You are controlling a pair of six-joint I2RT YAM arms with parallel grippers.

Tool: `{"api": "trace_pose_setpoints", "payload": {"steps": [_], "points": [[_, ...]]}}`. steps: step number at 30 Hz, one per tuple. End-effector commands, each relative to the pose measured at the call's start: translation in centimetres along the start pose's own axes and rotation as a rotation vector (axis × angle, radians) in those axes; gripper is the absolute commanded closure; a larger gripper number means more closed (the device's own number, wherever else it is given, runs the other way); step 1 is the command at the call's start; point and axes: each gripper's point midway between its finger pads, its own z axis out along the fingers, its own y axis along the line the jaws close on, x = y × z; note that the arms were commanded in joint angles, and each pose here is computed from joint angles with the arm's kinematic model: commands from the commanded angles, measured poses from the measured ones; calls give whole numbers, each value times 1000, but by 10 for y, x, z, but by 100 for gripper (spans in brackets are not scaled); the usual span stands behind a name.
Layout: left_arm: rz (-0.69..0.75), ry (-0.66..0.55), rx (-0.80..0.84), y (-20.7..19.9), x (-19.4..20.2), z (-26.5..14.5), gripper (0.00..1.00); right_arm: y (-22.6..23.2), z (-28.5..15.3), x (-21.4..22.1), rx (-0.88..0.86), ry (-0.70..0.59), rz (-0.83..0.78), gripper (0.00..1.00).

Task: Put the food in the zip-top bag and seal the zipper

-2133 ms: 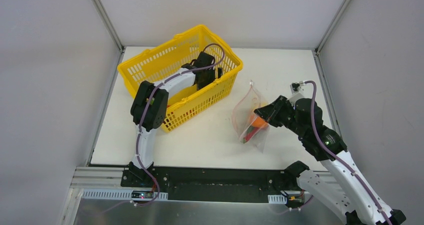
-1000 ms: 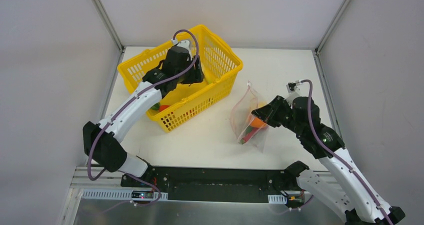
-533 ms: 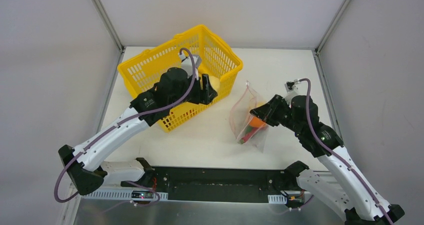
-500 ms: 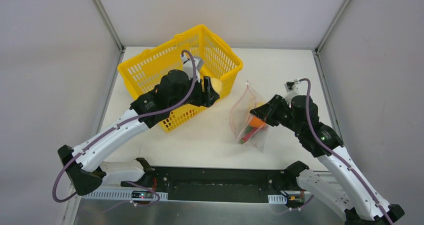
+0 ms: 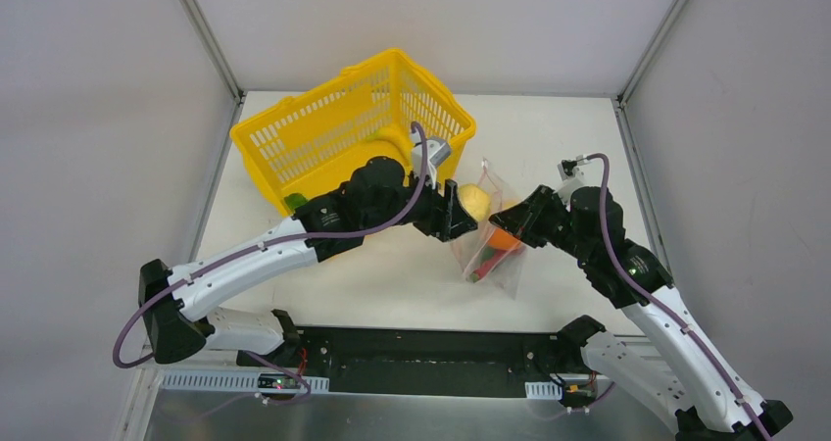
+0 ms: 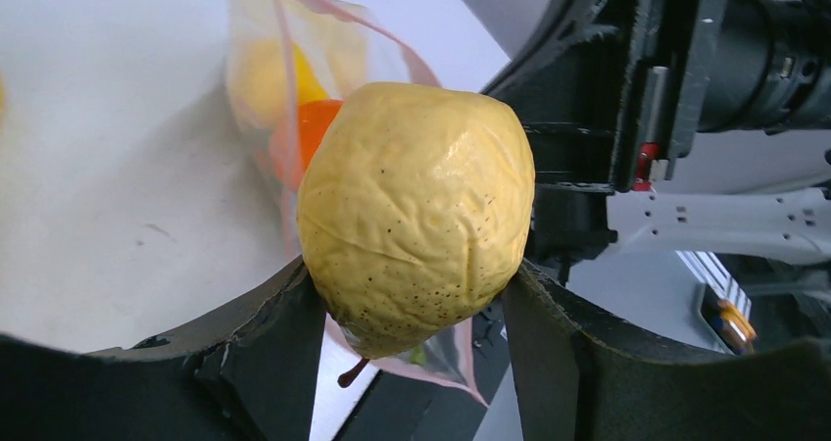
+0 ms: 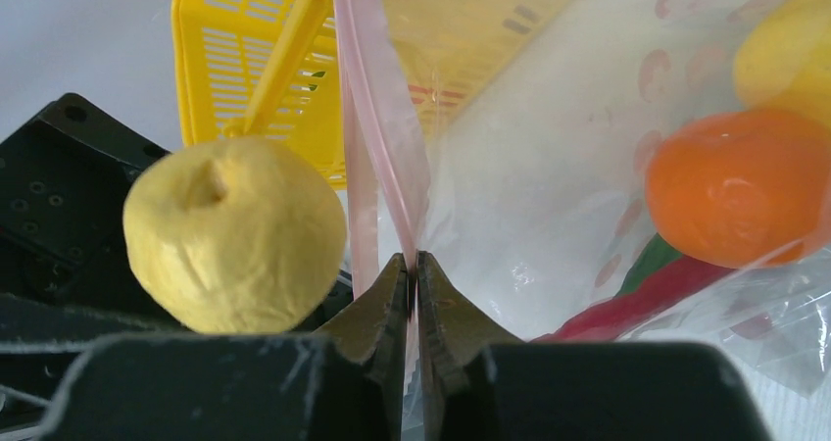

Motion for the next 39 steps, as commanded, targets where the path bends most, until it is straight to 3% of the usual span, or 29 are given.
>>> {"api": "trace_pose_setpoints", "payload": {"steps": [1,6,15,20,22,29,35,39], "points": [[-17,-33,209,-45,-11,8,70,8,0,-6,-36,-26,7,91],[-42,-15,176,-39,-2,19,70,13,1,-5,-63,-30,38,91],[-185,-107,34,-1,8,36,68,11,-4,-14,-62,-89,50,91],[-229,-117,48,1,15,46,65,18,-10,-17,-86,-100,47,91],[-222,-94,25,4,17,48,61,19,-11,-17,-91,-103,47,91],[-155,-80,-48,10,12,39,25,18,-11,-18,-86,-107,46,91],[-70,-4,-63,4,11,30,8,17,-9,-19,-80,-112,47,91],[-33,4,-92,3,9,21,9,17,-8,-19,-79,-114,48,90]]}}
